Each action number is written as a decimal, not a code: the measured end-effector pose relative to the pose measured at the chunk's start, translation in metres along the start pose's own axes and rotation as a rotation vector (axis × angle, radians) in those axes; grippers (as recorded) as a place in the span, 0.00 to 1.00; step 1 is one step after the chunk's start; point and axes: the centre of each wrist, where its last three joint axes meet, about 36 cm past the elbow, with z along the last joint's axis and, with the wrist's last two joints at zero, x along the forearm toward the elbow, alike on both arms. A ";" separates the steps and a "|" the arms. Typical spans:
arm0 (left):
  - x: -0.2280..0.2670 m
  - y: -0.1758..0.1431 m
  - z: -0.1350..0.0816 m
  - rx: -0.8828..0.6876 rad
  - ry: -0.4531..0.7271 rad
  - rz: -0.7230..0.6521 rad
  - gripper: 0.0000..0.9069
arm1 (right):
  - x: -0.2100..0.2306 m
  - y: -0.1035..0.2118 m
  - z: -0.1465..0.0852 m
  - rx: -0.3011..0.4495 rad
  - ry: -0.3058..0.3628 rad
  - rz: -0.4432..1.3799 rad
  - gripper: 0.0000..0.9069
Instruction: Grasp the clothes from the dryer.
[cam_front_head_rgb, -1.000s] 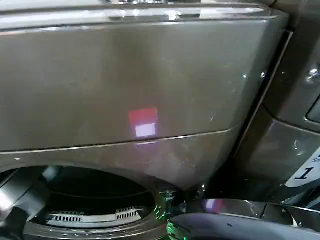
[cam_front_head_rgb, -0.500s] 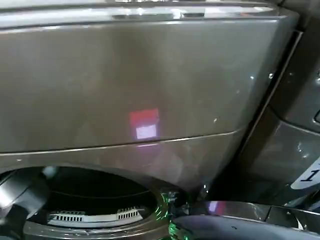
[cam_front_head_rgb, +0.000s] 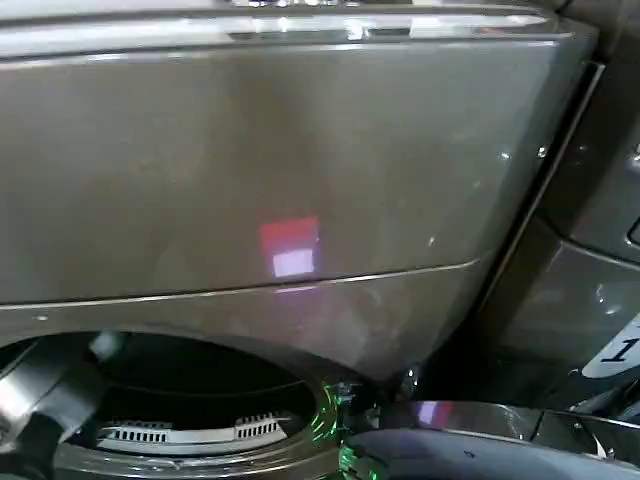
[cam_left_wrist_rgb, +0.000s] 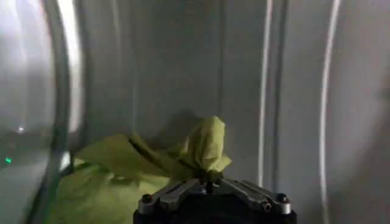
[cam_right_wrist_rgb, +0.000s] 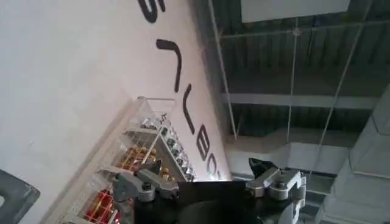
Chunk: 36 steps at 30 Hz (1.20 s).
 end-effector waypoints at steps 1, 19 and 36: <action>0.000 -0.003 0.000 0.016 -0.019 -0.024 0.00 | 0.000 0.000 0.000 -0.001 0.000 -0.001 1.00; 0.018 -0.073 -0.016 0.348 -0.386 -0.551 0.00 | 0.001 0.003 0.004 -0.013 0.003 0.005 1.00; 0.044 -0.166 -0.004 0.560 -0.601 -0.996 0.00 | -0.002 -0.002 -0.003 0.006 0.009 0.034 1.00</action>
